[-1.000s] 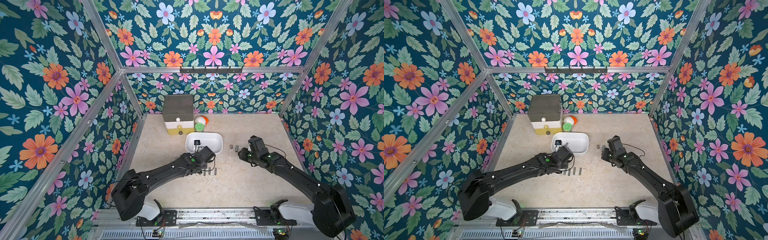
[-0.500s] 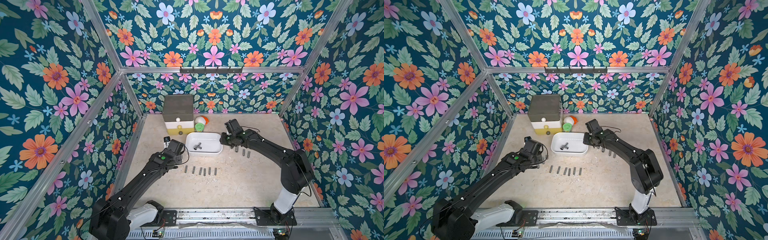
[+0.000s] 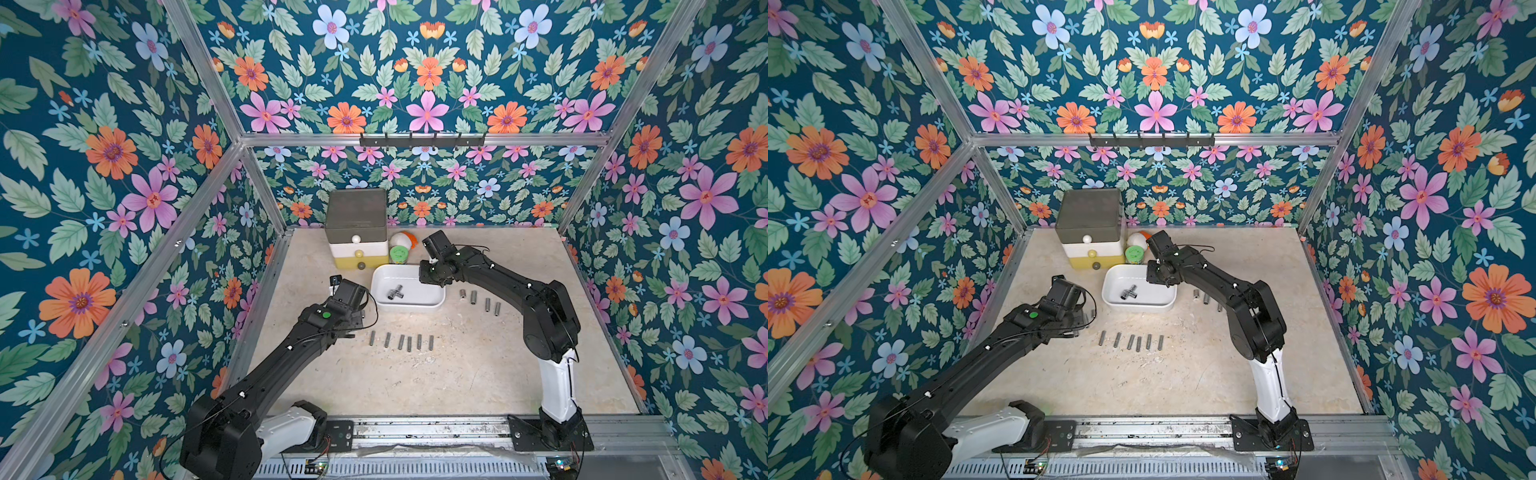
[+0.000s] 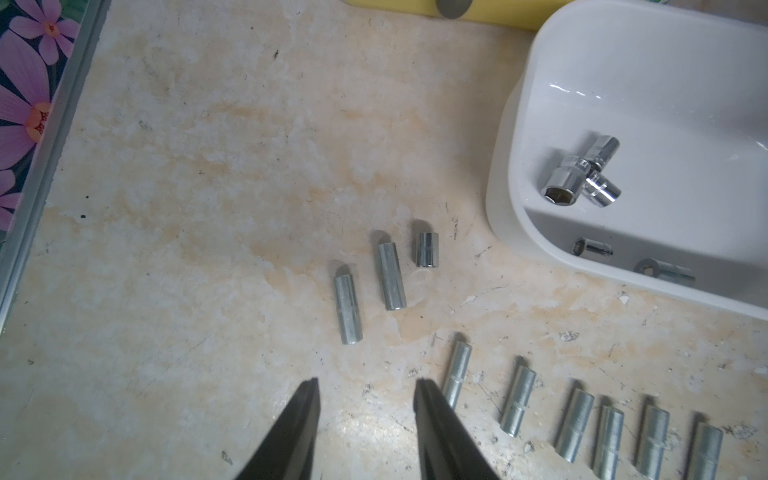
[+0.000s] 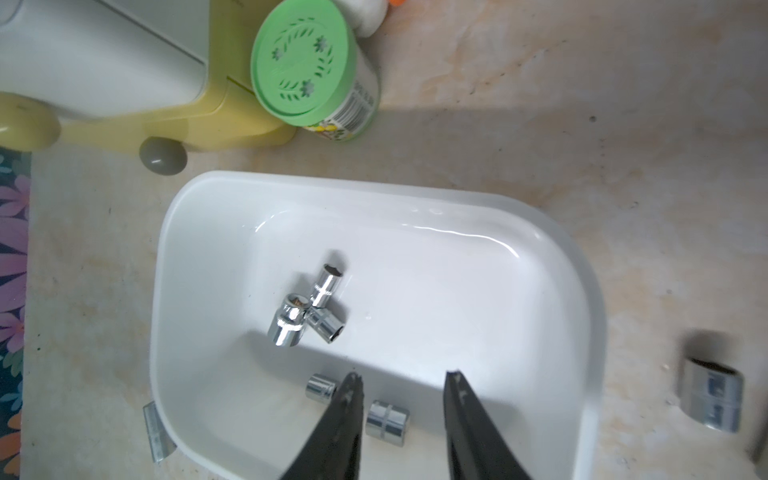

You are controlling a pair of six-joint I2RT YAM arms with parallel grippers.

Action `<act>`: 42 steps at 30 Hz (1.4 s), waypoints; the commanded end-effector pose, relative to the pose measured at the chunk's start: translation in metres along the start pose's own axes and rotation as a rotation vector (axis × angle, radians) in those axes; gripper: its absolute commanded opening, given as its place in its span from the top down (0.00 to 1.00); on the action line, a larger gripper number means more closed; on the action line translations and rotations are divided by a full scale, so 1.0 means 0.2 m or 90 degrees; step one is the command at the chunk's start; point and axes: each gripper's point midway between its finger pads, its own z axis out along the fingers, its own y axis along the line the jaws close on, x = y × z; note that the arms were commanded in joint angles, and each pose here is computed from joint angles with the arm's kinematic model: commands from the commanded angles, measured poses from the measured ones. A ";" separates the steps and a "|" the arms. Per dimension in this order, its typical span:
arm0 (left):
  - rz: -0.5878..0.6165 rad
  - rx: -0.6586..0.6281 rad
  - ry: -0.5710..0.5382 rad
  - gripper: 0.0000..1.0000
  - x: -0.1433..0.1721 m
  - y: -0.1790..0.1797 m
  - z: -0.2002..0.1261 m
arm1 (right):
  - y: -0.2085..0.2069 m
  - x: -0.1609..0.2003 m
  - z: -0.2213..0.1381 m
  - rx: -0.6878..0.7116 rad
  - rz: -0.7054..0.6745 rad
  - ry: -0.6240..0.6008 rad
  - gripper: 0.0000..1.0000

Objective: Take out the socket from the storage box
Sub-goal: Adjust the storage box at the center of the board.

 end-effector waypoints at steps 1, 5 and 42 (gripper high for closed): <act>0.006 0.001 -0.005 0.56 -0.02 0.00 -0.02 | 0.02 0.01 0.03 0.002 -0.012 0.013 0.62; 0.017 0.007 -0.011 0.55 -0.03 0.01 -0.05 | 0.04 0.00 0.10 0.005 -0.015 0.024 0.62; 0.030 0.054 0.012 0.55 0.01 -0.06 0.00 | -0.01 -0.12 -0.15 0.143 -0.072 -0.014 0.57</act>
